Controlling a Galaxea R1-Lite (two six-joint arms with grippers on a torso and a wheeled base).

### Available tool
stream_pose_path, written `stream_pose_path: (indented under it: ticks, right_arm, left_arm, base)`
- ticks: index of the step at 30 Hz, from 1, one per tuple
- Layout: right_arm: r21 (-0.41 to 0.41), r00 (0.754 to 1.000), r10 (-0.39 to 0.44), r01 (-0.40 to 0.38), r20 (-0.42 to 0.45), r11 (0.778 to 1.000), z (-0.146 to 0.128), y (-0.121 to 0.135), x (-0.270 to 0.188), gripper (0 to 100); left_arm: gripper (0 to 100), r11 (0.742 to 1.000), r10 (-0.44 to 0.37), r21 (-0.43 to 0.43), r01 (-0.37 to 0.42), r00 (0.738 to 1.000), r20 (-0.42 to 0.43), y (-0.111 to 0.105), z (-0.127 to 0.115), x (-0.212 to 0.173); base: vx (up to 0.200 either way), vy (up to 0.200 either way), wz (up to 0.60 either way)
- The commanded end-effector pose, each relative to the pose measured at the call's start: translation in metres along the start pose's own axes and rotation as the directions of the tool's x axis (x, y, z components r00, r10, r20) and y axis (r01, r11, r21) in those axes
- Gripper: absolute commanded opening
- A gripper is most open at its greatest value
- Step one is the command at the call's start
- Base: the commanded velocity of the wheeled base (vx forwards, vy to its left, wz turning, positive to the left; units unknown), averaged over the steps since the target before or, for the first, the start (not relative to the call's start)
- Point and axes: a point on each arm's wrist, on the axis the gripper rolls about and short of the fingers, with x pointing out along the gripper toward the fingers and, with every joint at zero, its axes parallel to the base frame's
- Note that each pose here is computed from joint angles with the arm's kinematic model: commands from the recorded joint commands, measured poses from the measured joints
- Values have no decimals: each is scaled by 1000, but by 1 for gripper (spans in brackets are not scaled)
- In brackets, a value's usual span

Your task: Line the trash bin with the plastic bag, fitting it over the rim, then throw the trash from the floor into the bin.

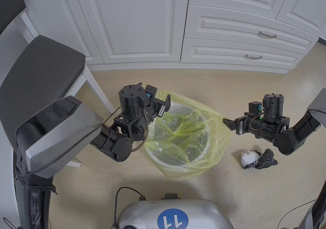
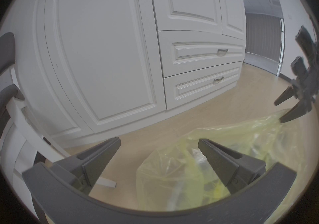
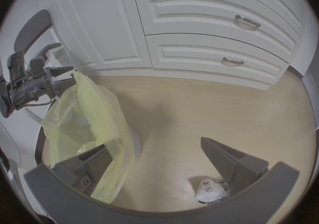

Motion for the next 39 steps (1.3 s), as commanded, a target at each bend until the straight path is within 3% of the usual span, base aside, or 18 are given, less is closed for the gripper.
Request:
stream_pose_path:
  ticks: [1, 4, 8, 13, 18, 20, 25, 28, 39]
  right_arm:
    - [6, 999, 11, -11, 45, 1000, 15, 1, -20, 100]
    - [36, 996, 64, -66, 64, 997, 19, 3, -24, 100]
    - [52, 994, 82, -86, 71, 995, 22, 2, -27, 100]
    - [54, 995, 81, -84, 57, 995, 18, 1, -25, 100]
    - [51, 995, 87, -90, 56, 995, 16, 4, -23, 100]
    - [51, 995, 88, -91, 54, 995, 15, 6, -20, 100]
    - [47, 991, 131, -132, 29, 990, 8, 24, -18, 100]
    - [67, 992, 126, -127, 18, 990, 5, 39, -15, 100]
    - [80, 990, 120, -126, 76, 989, 3, 52, -10, 100]
  left_arm:
    - [100, 997, -49, -65, 50, 999, 14, 6, 39, -36]
    - [100, 985, -99, -140, 99, 995, 5, 16, 51, -59]
    - [100, 973, -106, -209, 99, 994, -18, 35, 56, -88]
    - [100, 966, -93, -252, 53, 984, -151, 59, 25, -127]
    - [100, 904, -158, -423, 67, 970, -184, 75, -4, -148]
    - [100, 892, -174, -445, 83, 970, -169, 78, -10, -150]
    - [100, 879, -229, -458, 133, 960, -159, 72, -26, -143]
    - [100, 874, -271, -459, 160, 944, -187, 57, -42, -138]
    - [100, 876, -281, -453, 165, 938, -202, 37, -84, -125]
  base:
    - [0, 0, 0]
    - [0, 0, 0]
    - [0, 0, 0]
    - [0, 0, 0]
    - [0, 0, 0]
    - [0, 0, 0]
    - [0, 0, 0]
    - [0, 0, 0]
    - [0, 0, 0]
